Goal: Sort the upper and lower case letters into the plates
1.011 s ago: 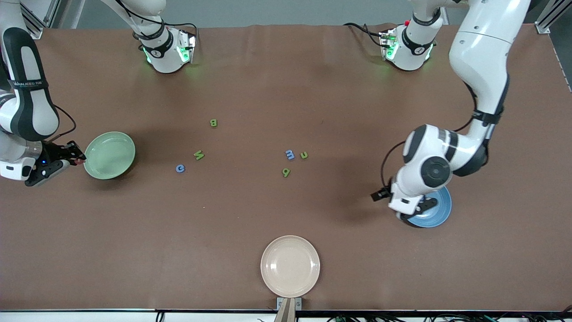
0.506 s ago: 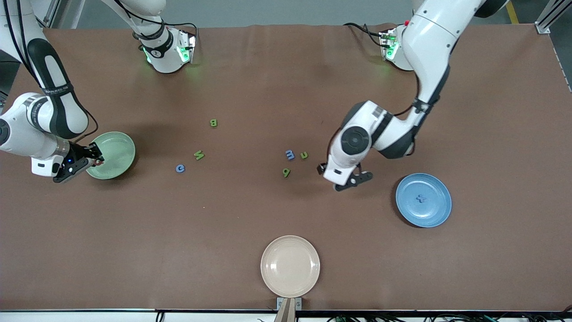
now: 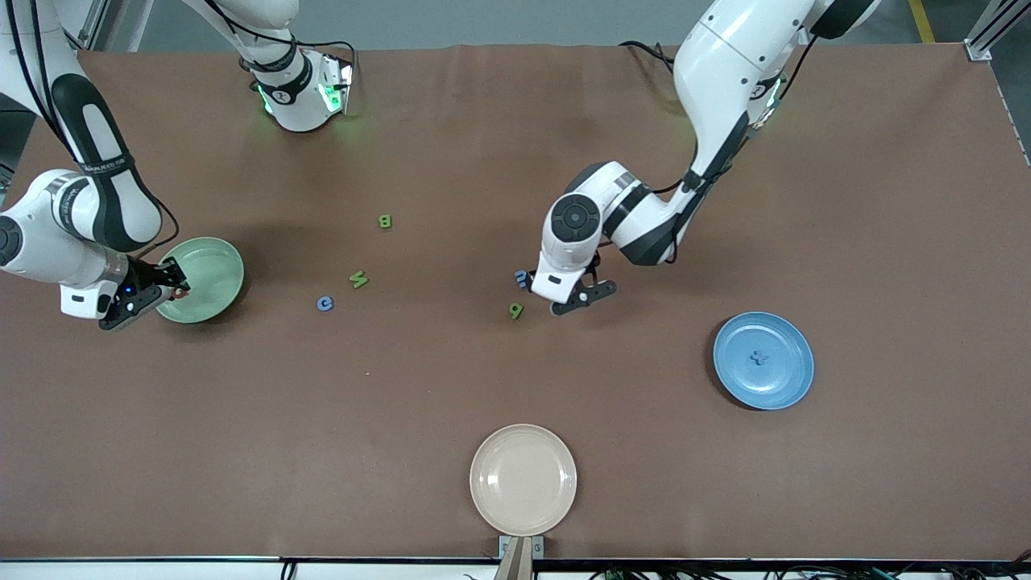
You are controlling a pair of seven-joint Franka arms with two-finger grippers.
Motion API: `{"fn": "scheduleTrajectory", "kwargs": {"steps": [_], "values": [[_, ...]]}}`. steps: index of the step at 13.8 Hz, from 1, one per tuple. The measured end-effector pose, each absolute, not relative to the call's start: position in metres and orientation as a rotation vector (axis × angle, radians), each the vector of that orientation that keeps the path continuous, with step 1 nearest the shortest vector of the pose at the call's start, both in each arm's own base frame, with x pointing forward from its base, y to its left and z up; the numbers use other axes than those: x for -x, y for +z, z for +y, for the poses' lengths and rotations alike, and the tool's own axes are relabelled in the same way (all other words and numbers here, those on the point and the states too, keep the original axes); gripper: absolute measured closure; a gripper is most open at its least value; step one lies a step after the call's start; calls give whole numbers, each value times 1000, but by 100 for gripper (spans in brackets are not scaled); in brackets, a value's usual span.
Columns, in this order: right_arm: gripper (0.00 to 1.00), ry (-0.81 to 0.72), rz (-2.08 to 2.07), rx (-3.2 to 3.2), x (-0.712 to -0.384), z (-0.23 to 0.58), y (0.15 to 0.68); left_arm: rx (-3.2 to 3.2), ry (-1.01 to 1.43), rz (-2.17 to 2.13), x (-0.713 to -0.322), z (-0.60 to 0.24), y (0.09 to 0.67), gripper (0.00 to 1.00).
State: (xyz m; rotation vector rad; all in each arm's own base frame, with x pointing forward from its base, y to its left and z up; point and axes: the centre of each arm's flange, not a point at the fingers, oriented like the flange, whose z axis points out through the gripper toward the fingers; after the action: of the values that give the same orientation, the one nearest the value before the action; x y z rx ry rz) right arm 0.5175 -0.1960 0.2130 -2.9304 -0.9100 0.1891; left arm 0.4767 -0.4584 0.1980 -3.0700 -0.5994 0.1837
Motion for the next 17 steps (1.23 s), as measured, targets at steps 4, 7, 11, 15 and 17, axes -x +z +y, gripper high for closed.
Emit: {"fn": "scheduleTrajectory", "kwargs": {"steps": [4,7,11,15,17], "values": [[64,188,-911,2930,-518,-196,213,3059,195,-607,-472,-461,187,4],[64,184,-918,2930,-519,-193,210,3053,203,-609,-471,-460,182,14],[35,169,-929,2934,-524,-191,207,3069,198,-611,-471,-462,174,22],[6,232,-865,2926,-550,-184,255,3078,195,-608,-470,-465,171,41],[6,259,-708,2982,-564,-144,290,3080,194,-608,-470,-465,172,45]]}}
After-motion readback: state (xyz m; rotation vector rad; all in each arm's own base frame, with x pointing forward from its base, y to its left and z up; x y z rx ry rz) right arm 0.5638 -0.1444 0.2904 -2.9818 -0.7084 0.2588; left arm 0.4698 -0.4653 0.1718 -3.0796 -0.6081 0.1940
